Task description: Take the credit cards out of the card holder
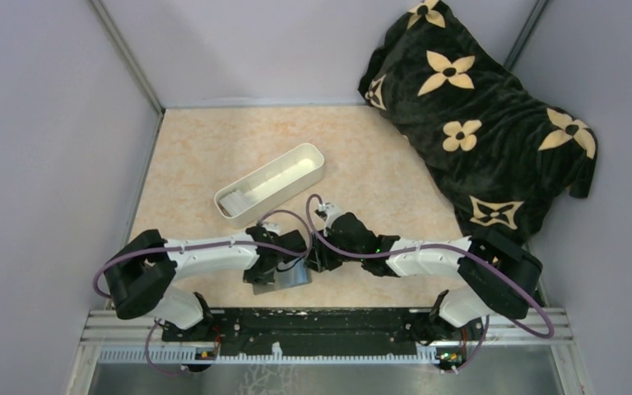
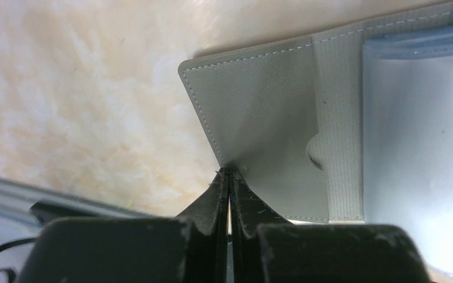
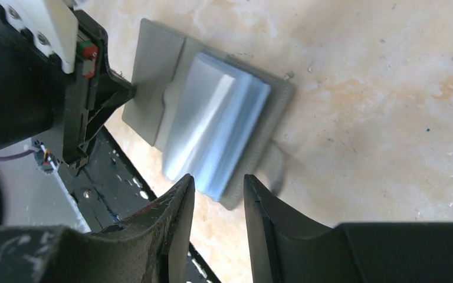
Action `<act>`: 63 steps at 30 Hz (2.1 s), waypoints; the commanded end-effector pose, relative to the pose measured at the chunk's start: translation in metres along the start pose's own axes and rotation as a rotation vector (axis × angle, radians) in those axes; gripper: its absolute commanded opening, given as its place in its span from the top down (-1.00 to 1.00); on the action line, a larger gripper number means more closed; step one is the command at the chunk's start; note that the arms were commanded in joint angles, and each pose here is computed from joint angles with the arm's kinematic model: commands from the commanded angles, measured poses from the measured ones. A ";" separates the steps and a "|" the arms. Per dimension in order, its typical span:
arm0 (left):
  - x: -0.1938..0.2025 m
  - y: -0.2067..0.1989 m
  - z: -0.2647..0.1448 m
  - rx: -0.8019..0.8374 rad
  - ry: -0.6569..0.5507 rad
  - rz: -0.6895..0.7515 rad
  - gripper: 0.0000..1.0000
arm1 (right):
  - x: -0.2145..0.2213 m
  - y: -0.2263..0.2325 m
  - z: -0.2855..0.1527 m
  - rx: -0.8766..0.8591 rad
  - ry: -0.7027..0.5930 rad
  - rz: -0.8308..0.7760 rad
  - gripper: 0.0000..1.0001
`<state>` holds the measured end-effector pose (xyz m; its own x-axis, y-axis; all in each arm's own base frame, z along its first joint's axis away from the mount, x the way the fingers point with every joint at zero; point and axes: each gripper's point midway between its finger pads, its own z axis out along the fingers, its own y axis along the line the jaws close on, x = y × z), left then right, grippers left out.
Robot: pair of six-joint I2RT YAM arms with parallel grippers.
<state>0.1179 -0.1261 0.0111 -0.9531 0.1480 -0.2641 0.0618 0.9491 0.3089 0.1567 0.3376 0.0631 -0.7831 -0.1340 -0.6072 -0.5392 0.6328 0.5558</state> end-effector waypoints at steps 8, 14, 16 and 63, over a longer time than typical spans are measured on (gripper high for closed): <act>-0.070 -0.101 -0.021 0.340 -0.191 -0.132 0.88 | -0.028 0.008 -0.007 0.005 -0.078 -0.023 0.26; -0.060 -0.097 -0.011 0.328 -0.168 -0.131 0.88 | -0.043 -0.031 -0.023 0.112 -0.129 0.038 0.24; -0.057 -0.095 -0.010 0.326 -0.164 -0.134 0.88 | -0.051 -0.044 -0.033 0.138 -0.154 0.049 0.19; -0.041 -0.101 -0.001 0.390 -0.131 -0.133 0.84 | -0.030 -0.027 -0.002 -0.053 -0.070 0.065 0.23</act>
<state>0.1680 -0.2267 0.0157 -0.8805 0.0122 -0.4740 0.0580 0.9949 -0.0820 0.2013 0.2892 0.0388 -0.8182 -0.0290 -0.5742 -0.4265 0.7003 0.5724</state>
